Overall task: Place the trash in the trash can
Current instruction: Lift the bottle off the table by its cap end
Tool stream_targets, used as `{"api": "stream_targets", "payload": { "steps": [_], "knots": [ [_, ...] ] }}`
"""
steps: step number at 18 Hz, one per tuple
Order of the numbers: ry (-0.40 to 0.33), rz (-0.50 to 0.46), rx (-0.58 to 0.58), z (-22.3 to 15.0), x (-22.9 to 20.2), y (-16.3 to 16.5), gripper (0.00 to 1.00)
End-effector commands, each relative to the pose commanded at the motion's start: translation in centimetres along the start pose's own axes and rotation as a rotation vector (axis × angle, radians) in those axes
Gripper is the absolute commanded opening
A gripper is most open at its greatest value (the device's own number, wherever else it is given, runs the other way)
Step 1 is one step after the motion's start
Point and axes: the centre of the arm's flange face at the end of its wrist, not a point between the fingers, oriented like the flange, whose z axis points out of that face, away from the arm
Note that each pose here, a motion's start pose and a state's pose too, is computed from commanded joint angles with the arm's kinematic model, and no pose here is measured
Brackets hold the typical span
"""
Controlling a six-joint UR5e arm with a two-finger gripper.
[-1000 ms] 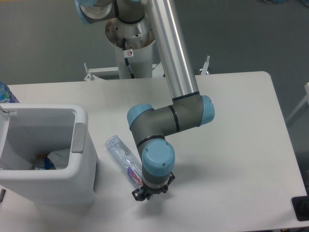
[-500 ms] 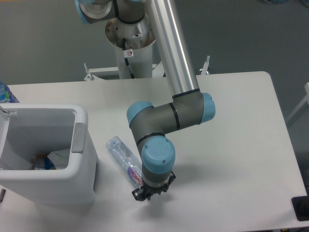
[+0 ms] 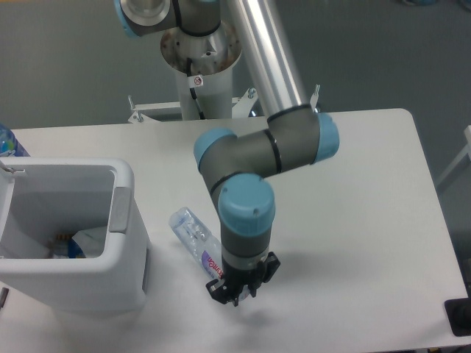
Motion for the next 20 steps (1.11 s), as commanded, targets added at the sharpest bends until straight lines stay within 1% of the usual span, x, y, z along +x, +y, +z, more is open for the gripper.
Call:
{"api": "stream_targets", "payload": {
  "steps": [1,3,5,6,9,12,13,15,18,20],
  "knots": [
    [0.009,0.017,0.049,-2.7,-0.2,-1.1,0.18],
    [0.011,0.025,0.159,-7.6,-2.2,-3.2,0.17],
    [0.014,0.02,0.281,-11.7,-3.4,-4.4,0.18],
    [0.033,0.016,0.354,-14.1,-4.1,-4.7,0.17],
    [0.101,0.0,0.441,-18.8,-6.3,-4.9,0.17],
    [0.166,-0.004,0.485,-21.8,-6.6,-4.6,0.17],
    [0.184,-0.004,0.486,-22.1,-6.4,-4.6,0.17],
    [0.219,-0.016,0.496,-23.4,-5.7,-4.1,0.17],
    [0.244,-0.045,0.511,-25.3,-4.7,-3.3,0.17],
    [0.282,-0.057,0.516,-26.7,-3.5,-2.5,0.17]
  ]
}}
